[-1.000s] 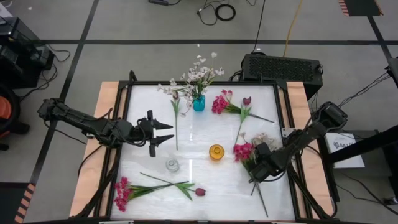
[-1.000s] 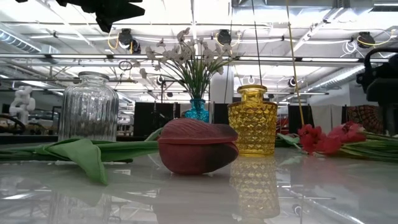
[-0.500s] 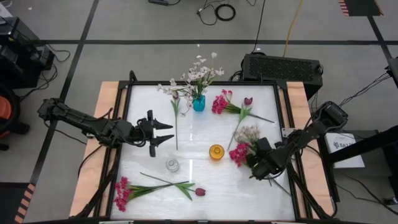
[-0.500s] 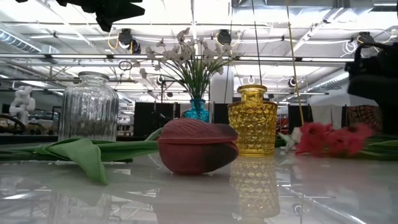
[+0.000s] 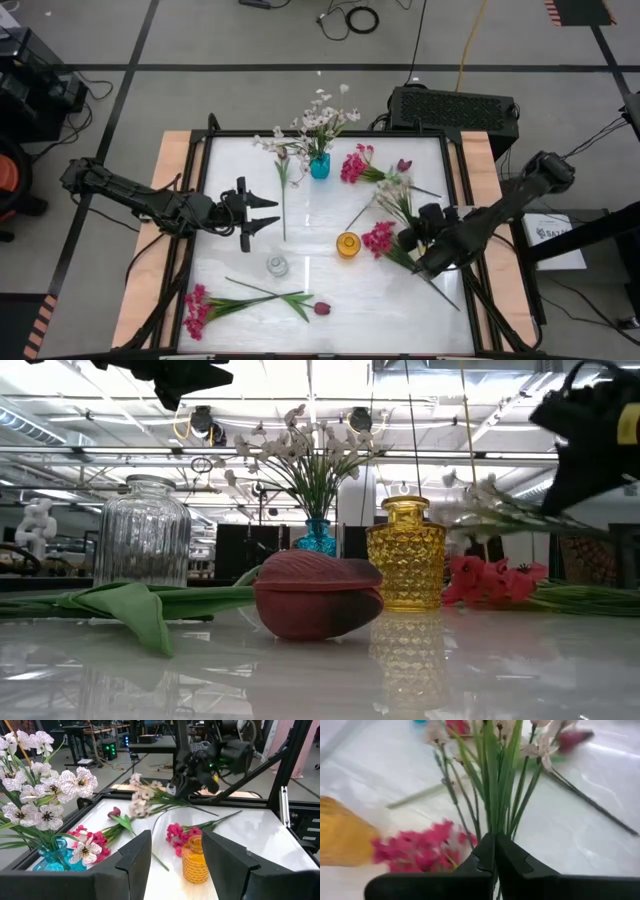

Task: Sort flowers into vase by color
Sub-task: Put the white flowers into the blue vase

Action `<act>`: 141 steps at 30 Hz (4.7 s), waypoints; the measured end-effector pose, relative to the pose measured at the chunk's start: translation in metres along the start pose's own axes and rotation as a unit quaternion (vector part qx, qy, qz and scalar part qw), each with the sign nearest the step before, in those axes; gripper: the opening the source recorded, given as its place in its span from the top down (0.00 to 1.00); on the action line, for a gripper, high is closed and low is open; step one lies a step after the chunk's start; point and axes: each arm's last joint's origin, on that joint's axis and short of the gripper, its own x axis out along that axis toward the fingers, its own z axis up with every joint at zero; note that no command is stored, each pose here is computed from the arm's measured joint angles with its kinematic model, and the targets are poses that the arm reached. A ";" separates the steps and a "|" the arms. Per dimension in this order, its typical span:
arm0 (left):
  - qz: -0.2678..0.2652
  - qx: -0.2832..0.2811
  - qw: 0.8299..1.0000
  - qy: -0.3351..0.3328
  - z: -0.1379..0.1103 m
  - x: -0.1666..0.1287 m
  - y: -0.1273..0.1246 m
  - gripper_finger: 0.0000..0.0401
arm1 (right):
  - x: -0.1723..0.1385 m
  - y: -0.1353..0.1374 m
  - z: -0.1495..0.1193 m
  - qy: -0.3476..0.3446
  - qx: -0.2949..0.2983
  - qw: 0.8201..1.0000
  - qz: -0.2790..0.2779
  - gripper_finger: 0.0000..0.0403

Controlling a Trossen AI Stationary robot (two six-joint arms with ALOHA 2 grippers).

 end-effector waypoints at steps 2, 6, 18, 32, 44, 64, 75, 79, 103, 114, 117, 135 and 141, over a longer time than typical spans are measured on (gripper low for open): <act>0.000 -0.001 1.000 -0.001 0.000 0.000 0.000 0.55 | -0.005 -0.001 0.007 -0.015 0.000 0.999 0.030 1.00; 0.003 -0.001 1.000 -0.002 0.000 0.000 0.000 0.55 | -0.024 0.001 0.027 -0.040 -0.013 0.996 0.075 1.00; -0.001 -0.030 0.998 -0.059 0.012 -0.001 0.000 0.55 | -0.099 0.023 0.105 -0.226 -0.076 0.956 0.169 1.00; -0.025 -0.052 0.986 -0.155 0.017 0.027 -0.014 0.48 | -0.135 0.086 0.144 -0.376 -0.125 0.870 0.295 1.00; -0.064 -0.016 0.982 -0.174 0.004 0.054 -0.027 0.15 | -0.077 0.164 0.133 -0.432 -0.138 0.815 0.361 1.00; -0.126 0.011 0.984 -0.122 -0.017 0.079 -0.039 0.16 | -0.030 0.201 0.110 -0.470 -0.190 0.770 0.388 1.00; -0.144 -0.006 0.982 -0.119 -0.017 0.075 -0.047 0.35 | -0.020 0.202 0.117 -0.467 -0.180 0.755 0.424 1.00; -0.148 -0.015 0.982 -0.118 -0.017 0.074 -0.049 0.43 | -0.013 0.206 0.115 -0.471 -0.182 0.745 0.436 1.00; -0.137 -0.013 0.987 -0.082 -0.022 0.073 -0.046 0.94 | -0.002 0.207 0.113 -0.432 -0.184 0.769 0.434 0.90; -0.124 0.004 0.992 -0.019 -0.020 0.060 -0.039 0.95 | -0.007 0.193 0.117 -0.328 -0.197 0.809 0.445 0.46; -0.123 0.007 0.992 -0.019 -0.020 0.060 -0.039 0.95 | 0.002 0.196 0.116 -0.311 -0.206 0.803 0.464 0.38; -0.110 0.011 0.994 0.002 -0.024 0.063 -0.033 0.95 | 0.023 0.199 0.122 -0.326 -0.196 0.804 0.458 0.43; -0.108 0.009 0.994 0.001 -0.024 0.063 -0.032 0.94 | 0.024 0.199 0.124 -0.320 -0.183 0.807 0.461 0.69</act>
